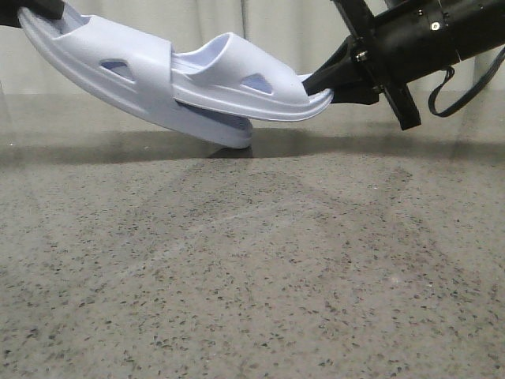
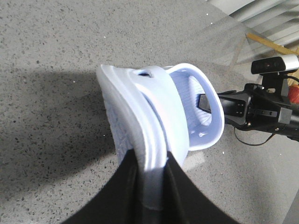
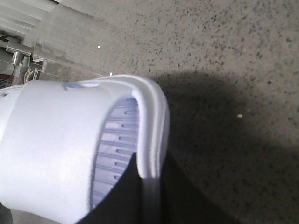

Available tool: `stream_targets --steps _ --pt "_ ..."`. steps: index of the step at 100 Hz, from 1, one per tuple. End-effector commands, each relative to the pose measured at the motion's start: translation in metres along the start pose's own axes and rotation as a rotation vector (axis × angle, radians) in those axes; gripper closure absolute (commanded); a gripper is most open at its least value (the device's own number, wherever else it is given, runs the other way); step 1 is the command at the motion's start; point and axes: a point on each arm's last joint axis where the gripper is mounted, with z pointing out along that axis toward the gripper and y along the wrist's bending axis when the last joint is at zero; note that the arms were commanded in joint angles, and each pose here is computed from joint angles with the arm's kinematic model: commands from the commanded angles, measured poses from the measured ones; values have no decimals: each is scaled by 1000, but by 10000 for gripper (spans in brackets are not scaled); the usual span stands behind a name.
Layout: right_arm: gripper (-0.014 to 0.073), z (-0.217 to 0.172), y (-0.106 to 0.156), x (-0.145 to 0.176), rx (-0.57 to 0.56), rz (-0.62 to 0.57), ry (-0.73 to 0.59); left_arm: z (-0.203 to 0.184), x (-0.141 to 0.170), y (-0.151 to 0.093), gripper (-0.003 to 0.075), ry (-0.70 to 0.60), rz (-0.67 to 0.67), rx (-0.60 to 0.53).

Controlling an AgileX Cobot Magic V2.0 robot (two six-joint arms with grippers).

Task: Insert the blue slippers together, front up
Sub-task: 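Bring the right gripper's slipper over the left gripper's slipper, stacking them, then lower the stacked slippers to the table and open both grippers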

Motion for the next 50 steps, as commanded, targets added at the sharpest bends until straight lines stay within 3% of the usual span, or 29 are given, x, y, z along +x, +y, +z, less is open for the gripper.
stream_targets --steps 1,25,50 --pt "693 -9 49 -3 -245 -62 49 -9 2 -35 705 35 28 196" --pt "450 -32 36 -11 -274 -48 46 -23 -3 -22 705 -8 8 152" --pt "430 -68 17 -22 -326 -18 20 -28 -4 -9 705 -24 24 47"
